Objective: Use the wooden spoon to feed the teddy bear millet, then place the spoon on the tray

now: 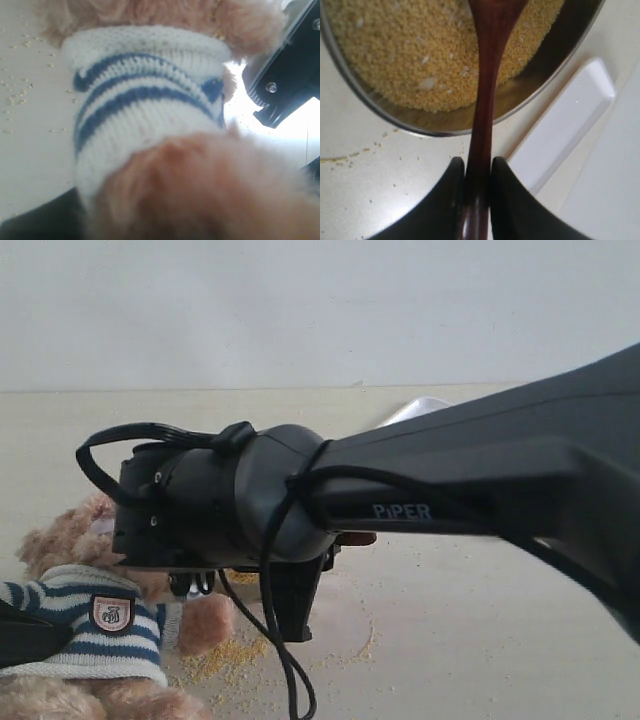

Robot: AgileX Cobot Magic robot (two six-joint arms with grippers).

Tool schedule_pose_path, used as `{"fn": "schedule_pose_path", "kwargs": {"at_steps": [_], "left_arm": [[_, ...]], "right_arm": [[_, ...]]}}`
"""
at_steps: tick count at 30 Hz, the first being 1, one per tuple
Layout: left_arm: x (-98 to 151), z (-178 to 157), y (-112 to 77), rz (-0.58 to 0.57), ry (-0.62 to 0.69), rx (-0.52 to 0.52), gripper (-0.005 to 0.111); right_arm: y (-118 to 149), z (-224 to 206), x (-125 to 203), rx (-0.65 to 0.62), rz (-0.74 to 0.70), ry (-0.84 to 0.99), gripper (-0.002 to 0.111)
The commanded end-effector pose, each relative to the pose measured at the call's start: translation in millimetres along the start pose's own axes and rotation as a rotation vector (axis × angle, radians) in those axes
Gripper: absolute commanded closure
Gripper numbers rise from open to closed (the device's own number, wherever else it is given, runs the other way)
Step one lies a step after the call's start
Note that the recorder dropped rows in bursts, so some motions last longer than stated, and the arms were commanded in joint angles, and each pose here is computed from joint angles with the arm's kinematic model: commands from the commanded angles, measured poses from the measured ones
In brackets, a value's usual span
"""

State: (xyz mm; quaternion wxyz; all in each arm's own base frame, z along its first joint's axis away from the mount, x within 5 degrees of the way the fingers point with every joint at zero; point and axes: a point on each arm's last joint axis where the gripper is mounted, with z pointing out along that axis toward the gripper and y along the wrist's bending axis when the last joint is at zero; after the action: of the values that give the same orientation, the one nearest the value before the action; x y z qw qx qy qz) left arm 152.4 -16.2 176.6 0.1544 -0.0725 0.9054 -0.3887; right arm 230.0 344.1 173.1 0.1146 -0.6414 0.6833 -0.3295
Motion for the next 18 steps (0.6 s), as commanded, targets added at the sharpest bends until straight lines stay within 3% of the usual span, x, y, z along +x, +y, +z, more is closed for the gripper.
{"fn": "schedule_pose_path", "kwargs": {"at_steps": [1,13,18], "left_arm": [[-1.2,-0.3,-1.4,-0.004,-0.002,0.018,0.102],[-1.2,-0.3,-1.4,-0.004,-0.002,0.018,0.102],[-1.2,-0.3,-1.4,-0.004,-0.002,0.018,0.102]], "right_arm": [[-2.9,-8.0,-5.2,-0.057,0.036,-0.038,0.101],[-0.2,-16.7,-6.8,-0.158,0.092,-0.073,0.101],[-14.8,-19.7,3.7,-0.166,0.149,-0.084,0.101]]}}
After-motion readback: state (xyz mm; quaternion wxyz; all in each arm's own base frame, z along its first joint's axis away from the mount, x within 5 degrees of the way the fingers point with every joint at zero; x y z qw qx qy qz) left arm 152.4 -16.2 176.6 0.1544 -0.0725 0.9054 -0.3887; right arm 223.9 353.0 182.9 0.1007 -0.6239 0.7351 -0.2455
